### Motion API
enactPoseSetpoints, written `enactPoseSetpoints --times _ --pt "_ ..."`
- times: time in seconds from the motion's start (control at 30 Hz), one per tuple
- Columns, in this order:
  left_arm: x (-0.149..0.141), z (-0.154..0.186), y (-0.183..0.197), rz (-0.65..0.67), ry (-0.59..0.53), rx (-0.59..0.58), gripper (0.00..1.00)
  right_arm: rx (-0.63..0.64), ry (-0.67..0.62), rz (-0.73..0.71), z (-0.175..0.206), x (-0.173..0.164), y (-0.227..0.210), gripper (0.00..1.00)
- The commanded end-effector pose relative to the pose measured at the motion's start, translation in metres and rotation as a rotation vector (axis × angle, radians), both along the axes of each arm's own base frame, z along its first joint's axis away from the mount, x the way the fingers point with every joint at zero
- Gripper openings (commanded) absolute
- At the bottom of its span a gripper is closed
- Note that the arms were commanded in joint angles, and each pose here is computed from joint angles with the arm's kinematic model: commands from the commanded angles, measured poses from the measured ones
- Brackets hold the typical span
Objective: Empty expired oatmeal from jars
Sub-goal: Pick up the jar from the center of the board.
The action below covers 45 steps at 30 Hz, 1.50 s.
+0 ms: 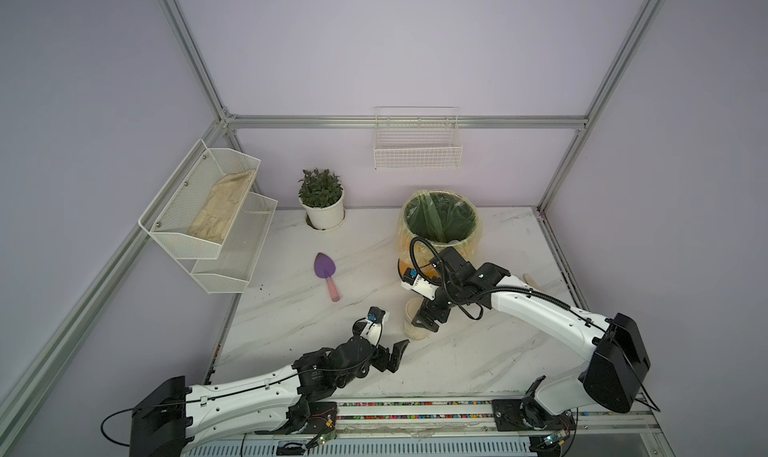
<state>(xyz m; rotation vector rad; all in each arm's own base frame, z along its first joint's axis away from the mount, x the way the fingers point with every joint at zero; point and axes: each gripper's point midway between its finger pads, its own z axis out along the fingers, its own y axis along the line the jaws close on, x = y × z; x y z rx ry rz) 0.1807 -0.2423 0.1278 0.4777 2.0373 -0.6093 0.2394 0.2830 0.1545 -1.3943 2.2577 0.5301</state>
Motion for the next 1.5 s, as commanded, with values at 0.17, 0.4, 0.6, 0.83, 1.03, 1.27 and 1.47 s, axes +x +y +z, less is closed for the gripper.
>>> enactPoseSetpoints --times 0.17,0.4,0.6,0.83,1.03,1.27,1.47 --pt "0.003 -0.003 -0.003 0.018 -0.010 -0.005 1.00 -0.014 -0.070 0.013 0.007 0.007 0.004 0.93" --pt "0.005 -0.003 -0.010 0.006 -0.018 -0.006 1.00 -0.019 -0.062 0.014 0.004 0.006 0.004 0.84" --pt "0.009 0.002 -0.024 -0.030 -0.064 -0.008 1.00 -0.016 -0.036 0.026 0.000 0.004 0.007 0.71" --pt "0.019 -0.001 -0.053 -0.079 -0.124 0.000 1.00 -0.010 -0.003 0.035 -0.002 0.001 0.011 0.65" --pt "0.033 0.005 -0.066 -0.037 -0.185 -0.034 1.00 -0.014 0.011 0.033 -0.006 -0.001 0.010 0.66" --pt "0.044 0.001 -0.084 -0.036 -0.216 -0.010 1.00 0.006 0.037 0.024 -0.007 -0.004 0.011 0.66" --pt "0.045 -0.002 -0.081 -0.017 -0.230 -0.052 1.00 0.022 0.068 0.002 -0.007 0.000 0.009 0.64"
